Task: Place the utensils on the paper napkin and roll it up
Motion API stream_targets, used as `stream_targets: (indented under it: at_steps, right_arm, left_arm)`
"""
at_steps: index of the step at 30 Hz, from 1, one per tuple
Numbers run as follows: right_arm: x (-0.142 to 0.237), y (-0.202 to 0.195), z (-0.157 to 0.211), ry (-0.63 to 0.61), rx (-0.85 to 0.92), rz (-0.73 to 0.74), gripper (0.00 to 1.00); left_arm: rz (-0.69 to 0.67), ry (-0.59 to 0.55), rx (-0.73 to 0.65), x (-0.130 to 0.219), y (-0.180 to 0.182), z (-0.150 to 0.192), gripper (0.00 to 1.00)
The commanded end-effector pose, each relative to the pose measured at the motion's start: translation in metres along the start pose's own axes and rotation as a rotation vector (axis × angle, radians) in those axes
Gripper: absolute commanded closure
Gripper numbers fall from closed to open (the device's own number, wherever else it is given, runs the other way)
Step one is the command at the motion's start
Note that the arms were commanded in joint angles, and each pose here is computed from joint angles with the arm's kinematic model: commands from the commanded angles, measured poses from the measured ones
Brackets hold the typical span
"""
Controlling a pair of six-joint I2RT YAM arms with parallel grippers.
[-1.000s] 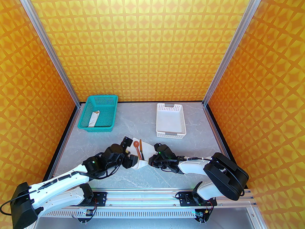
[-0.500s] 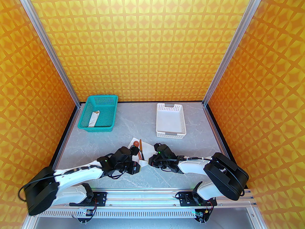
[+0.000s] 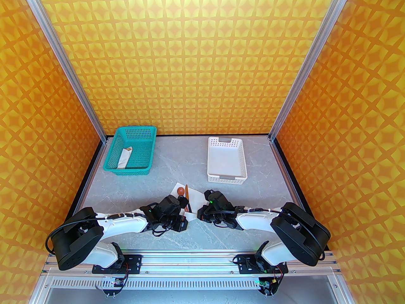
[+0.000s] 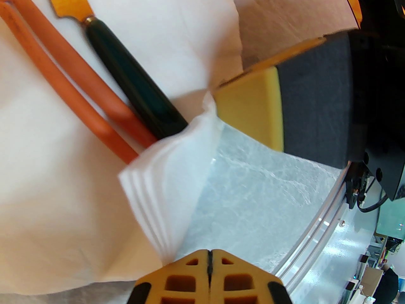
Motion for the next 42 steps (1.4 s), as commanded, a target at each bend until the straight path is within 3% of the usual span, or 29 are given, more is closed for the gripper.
stream_targets:
  at_steps: [1,32,42]
  right_arm:
    - [0.000,-0.009,0.005,0.024,0.000,0.073,0.95]
    - [0.004,-0.007,0.004,0.030,0.026,0.095,0.95]
    - [0.027,0.014,-0.007,-0.025,0.095,0.061,0.95]
  left_arm:
    - [-0.011,-0.044,-0.028,0.003,0.001,-0.009,0.98]
    - [-0.114,0.001,0.007,-0.009,0.030,0.007,0.95]
    - [-0.120,0.009,0.010,-0.011,0.031,0.007,0.95]
Point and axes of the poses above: each hand's point on the last joint's axis, 136 mm out from that joint toward the fingers, its own x axis back along the fingers, its own y axis along the line the jaws close on, z = x × y, the point moved 8 cm from there along x, back along the fingers, and after that the axes turned 5 degrees about x, right-handed, at the moved point
